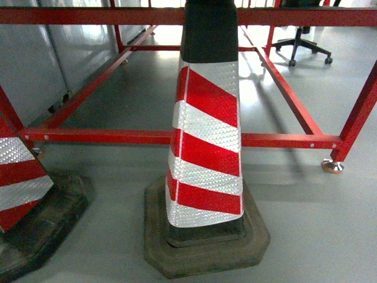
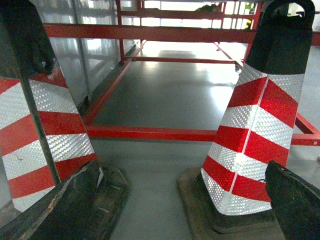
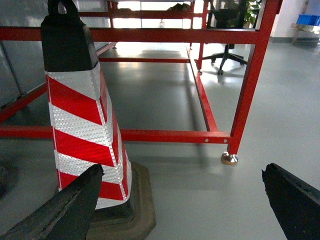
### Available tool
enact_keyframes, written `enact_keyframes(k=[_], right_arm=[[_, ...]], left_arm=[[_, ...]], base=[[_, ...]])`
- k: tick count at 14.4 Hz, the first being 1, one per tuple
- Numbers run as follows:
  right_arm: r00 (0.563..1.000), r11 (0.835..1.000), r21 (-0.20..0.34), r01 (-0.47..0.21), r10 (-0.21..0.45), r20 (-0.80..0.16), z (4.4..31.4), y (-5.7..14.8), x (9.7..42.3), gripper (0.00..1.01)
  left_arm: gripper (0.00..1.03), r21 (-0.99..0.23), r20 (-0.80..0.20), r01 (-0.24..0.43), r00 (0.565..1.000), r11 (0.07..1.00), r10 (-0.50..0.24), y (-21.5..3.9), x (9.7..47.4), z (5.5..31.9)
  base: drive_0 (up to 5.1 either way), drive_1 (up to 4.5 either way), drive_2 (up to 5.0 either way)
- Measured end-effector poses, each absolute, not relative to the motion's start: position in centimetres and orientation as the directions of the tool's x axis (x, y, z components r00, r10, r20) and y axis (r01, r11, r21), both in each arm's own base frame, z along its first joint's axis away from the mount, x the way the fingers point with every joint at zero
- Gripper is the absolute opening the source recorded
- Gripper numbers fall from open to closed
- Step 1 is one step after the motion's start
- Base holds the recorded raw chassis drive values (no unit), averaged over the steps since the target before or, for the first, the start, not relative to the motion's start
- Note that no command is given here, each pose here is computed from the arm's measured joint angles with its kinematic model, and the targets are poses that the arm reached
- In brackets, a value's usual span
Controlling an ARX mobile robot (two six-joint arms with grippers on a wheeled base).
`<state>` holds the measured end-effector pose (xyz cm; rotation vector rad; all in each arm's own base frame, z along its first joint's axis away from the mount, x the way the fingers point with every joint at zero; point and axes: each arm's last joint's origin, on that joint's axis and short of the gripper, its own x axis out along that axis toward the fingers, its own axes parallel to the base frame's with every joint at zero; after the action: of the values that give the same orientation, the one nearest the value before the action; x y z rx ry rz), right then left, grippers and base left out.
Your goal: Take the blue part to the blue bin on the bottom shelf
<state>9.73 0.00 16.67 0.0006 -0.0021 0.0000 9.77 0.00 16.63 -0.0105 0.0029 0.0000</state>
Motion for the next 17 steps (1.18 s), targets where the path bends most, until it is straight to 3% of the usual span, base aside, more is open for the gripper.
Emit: enact_keyframes(k=[17], right_arm=[[1.0, 1.0, 0.0, 0.0, 0.0, 0.002, 16.67, 0.0, 9.73, 0.98]], left_arm=[[0.98, -0.01, -0.003, 0.0, 1.0, 1.0, 0.0, 0.0, 9.77, 16.63]], base=[[0.0, 0.0, 0.0]])
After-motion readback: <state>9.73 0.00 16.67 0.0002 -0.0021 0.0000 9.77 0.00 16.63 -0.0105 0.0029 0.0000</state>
